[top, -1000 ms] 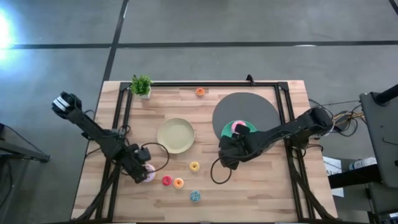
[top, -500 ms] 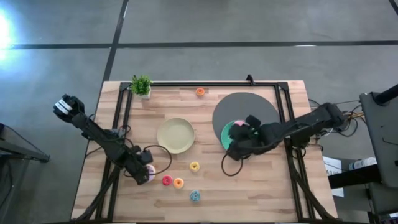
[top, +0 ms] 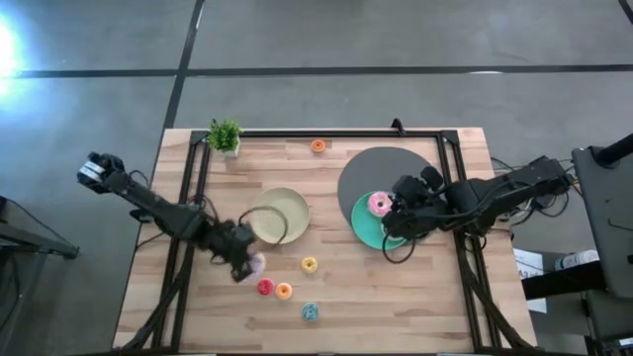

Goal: Pick & Place donuts
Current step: Put the large purple donut on the blue plate

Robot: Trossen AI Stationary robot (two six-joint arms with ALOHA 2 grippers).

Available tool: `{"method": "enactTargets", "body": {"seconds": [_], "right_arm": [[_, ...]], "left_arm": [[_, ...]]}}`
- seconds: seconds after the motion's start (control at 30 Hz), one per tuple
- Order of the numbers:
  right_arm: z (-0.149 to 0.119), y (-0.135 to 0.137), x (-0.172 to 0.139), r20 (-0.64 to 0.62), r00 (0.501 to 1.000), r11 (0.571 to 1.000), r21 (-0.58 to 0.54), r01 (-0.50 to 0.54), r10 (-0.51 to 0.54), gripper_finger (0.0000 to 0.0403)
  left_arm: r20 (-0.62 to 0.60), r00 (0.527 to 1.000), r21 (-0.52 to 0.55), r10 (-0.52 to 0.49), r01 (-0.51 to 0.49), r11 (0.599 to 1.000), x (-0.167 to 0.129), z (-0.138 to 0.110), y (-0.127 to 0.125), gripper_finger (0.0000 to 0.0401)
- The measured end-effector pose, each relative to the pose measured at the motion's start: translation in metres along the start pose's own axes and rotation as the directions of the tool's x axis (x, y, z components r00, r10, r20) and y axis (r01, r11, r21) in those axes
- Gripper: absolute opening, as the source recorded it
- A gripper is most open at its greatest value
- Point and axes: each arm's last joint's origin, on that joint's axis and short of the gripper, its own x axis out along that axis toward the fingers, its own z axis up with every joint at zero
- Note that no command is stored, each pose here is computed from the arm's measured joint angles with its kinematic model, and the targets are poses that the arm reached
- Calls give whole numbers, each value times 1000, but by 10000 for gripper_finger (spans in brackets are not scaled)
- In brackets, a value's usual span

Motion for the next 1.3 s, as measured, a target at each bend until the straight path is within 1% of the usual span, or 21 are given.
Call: {"method": "enactTargets", "body": {"seconds": [0.13,0.23,0.3,0.37,0.43,0.5,0.63,0.73,0.87,1.03,1.17,1.3], "right_arm": [[-4,0,1,8,1000,1000,-17,10,-10,142],[-6,1,-2,84,995,999,-24,46,-44,137],[-6,0,-5,104,994,999,-22,49,-46,137],[-5,-3,-6,113,993,999,1,47,-47,137],[-5,-6,-9,149,987,997,44,58,-64,136],[-4,-10,-15,213,973,994,92,65,-83,136],[-3,-22,-28,317,942,986,153,62,-109,137],[-2,-31,-35,379,917,980,191,57,-127,137],[0,-43,-47,465,871,972,228,57,-160,137],[0,-51,-51,483,859,971,229,63,-170,137],[-2,-54,-50,483,859,972,227,64,-170,137],[-5,-53,-47,480,860,974,212,78,-174,136]], "left_arm": [[113,993,8,32,-33,999,-2,59,9,2],[182,983,5,9,-10,1000,3,110,16,1],[212,977,20,7,-12,1000,7,140,18,1],[236,972,46,9,-20,999,12,167,13,1],[253,967,67,0,-17,998,20,191,7,1],[272,962,81,-11,-12,997,30,211,-1,1],[269,962,96,-48,23,995,59,246,-15,1],[262,964,99,-53,28,995,85,268,-21,0],[255,965,86,-52,30,996,118,290,-25,0],[281,958,75,-56,37,997,139,313,-26,0],[252,967,66,-36,20,998,151,320,-25,2],[195,981,62,-13,1,998,161,314,-25,28]]}}
